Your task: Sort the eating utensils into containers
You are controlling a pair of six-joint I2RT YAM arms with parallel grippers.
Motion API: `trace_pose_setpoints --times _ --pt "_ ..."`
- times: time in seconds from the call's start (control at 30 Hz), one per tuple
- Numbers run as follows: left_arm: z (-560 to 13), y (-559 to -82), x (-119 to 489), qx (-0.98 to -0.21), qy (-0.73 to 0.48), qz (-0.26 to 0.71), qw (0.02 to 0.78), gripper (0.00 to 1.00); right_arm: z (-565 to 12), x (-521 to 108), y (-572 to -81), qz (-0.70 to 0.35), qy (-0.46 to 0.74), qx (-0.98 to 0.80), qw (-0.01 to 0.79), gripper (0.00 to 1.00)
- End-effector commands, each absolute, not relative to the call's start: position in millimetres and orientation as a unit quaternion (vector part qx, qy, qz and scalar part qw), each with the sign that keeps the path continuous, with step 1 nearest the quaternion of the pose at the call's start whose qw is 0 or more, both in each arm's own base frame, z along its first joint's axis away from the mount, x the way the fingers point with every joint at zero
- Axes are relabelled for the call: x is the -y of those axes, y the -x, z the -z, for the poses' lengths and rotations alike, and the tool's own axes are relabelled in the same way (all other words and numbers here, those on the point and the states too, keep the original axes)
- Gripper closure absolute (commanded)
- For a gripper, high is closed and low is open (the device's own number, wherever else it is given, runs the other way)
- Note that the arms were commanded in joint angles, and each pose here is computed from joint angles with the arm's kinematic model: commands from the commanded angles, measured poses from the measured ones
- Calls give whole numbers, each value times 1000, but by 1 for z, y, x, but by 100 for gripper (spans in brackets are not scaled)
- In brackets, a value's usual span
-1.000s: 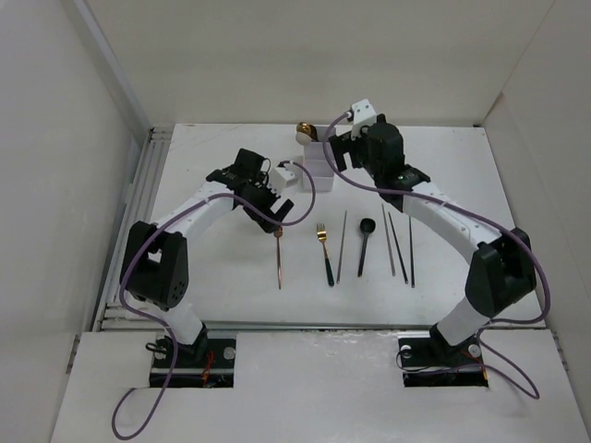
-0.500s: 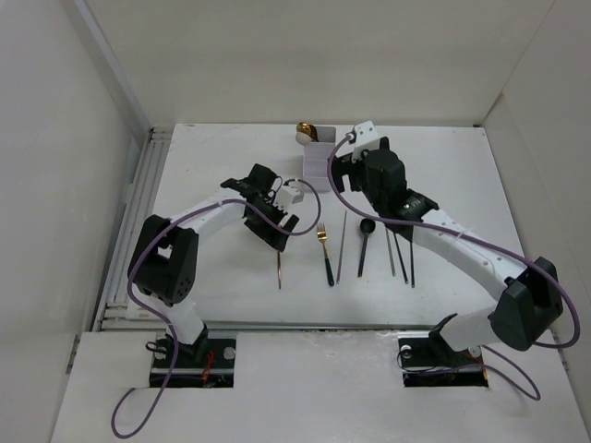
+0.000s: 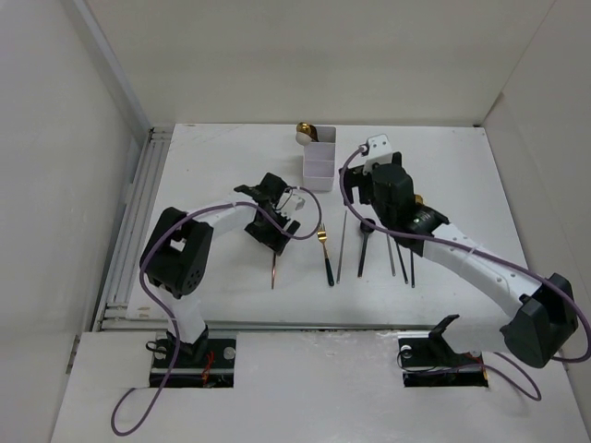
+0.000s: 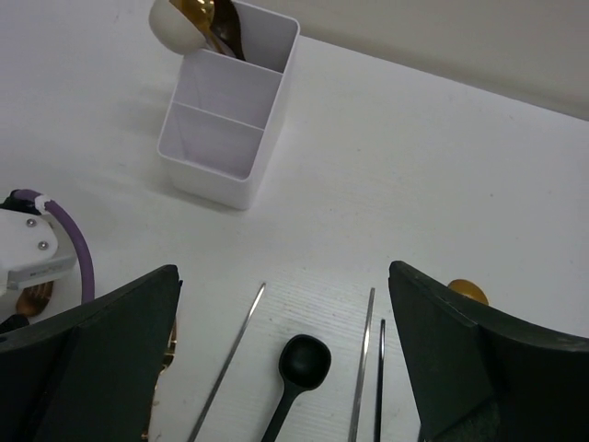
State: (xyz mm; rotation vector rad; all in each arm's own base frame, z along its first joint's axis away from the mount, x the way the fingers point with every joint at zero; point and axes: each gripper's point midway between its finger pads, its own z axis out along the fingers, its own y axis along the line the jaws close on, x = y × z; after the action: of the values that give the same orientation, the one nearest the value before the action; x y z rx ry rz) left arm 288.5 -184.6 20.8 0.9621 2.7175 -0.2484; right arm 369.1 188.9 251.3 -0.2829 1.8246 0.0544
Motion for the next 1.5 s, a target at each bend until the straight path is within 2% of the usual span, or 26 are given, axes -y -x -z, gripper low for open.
trace_pose_setpoints --times 0.0,0.03,0.07,0.13,0.17,0.27,0.3,0.47,0.53,0.67,0.73,0.87,0.9,1.0,1.03,1.2,1.33,1.47 --pt "0 -283 179 -943 -311 65 95 33 -276 -182 -364 -27 101 -769 630 0" --pt "4 -279 178 -947 -304 64 85 37 -281 -179 -363 -18 103 -765 635 0" --pt "7 -278 177 -947 -304 63 80 47 -284 -177 -362 -17 105 -762 638 0" --pt "7 -278 178 -949 -299 63 79 59 -284 -175 -362 -7 109 -761 639 0" --pt "7 -277 179 -949 -299 68 78 70 -289 -171 -361 -1 108 -758 643 0" --pt "7 -282 172 -955 -277 67 79 95 -294 -171 -362 5 116 -753 647 0" --pt "7 -283 169 -957 -272 67 79 100 -294 -171 -362 5 116 -753 647 0" --pt "-1 -304 163 -966 -225 92 84 100 -303 -179 -362 -4 150 -744 652 0" --pt "-21 -316 162 -966 -201 123 106 100 -308 -186 -361 -8 183 -734 654 0" --pt "-91 -357 158 -941 -197 153 229 100 -314 -230 -353 -76 296 -692 654 0" --pt "-144 -381 162 -912 -210 164 313 100 -314 -253 -354 -103 342 -670 650 0" --pt "-228 -410 175 -863 -209 219 405 100 -346 -299 -351 -194 383 -607 669 0" --pt "-242 -408 185 -851 -216 246 411 100 -366 -313 -346 -224 396 -579 677 0" --pt "-304 -414 199 -798 -229 283 481 100 -379 -341 -351 -275 408 -555 670 0" --pt "-321 -414 201 -781 -232 289 503 100 -401 -346 -354 -283 403 -541 682 0" --pt "-406 -396 199 -655 -254 289 650 100 -413 -364 -369 -344 373 -531 679 1" --pt "-429 -384 207 -613 -263 297 684 100 -423 -369 -367 -416 361 -486 679 7" --pt "-432 -379 212 -613 -254 328 672 100 -416 -372 -369 -443 351 -492 662 9"
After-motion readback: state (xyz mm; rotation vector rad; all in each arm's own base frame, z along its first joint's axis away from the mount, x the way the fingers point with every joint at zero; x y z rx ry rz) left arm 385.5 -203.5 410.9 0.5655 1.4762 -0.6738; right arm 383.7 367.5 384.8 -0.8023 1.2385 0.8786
